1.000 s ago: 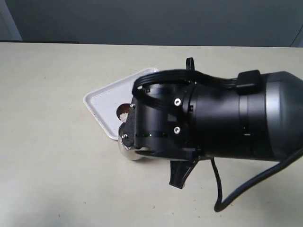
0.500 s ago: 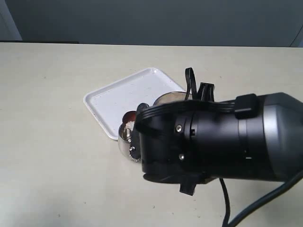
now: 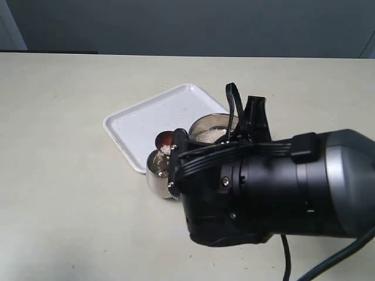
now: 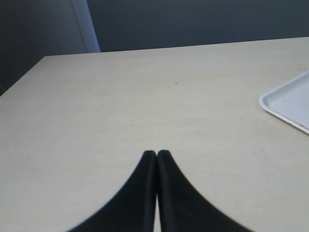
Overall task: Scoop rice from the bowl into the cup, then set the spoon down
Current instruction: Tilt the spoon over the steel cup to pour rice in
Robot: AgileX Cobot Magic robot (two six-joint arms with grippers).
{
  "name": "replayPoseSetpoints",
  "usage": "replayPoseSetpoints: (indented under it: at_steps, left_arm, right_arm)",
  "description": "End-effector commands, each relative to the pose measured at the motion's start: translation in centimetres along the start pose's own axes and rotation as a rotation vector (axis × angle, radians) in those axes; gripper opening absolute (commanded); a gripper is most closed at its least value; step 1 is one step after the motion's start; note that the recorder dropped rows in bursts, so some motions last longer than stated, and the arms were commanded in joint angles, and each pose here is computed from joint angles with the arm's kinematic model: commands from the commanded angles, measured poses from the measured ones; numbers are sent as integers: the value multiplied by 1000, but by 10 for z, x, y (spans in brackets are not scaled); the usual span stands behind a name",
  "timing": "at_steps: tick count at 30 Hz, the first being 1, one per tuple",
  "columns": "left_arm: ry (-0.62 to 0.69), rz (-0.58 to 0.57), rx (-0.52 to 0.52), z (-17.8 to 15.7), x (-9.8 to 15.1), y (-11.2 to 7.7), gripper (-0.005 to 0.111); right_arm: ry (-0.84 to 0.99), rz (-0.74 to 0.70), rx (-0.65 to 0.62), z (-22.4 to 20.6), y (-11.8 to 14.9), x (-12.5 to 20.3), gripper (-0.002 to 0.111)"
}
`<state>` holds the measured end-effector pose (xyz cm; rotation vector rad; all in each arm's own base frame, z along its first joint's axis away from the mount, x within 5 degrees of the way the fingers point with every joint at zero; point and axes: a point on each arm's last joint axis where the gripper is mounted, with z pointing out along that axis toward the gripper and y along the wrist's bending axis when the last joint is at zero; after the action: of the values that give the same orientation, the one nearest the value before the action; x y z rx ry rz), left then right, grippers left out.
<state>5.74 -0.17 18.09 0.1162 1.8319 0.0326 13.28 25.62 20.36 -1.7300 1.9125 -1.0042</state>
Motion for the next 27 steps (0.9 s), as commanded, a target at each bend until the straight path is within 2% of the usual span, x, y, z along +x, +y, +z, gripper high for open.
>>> replayPoseSetpoints:
  at_steps: [1,5,14,27]
  left_arm:
    - [-18,-5,1,-1,-4,0,1]
    - [-18,-5,1,-1,-4,0,1]
    - [-18,-5,1,-1,-4,0,1]
    - [-18,-5,1,-1,-4,0,1]
  right_arm:
    - [0,-10,24,2,1,4,-1]
    - [-6,21,39,2,0,4,-1]
    - [-51,-24,113,-5,-1,-1,-1]
    - [-28,-72,132,3,6,6,-1]
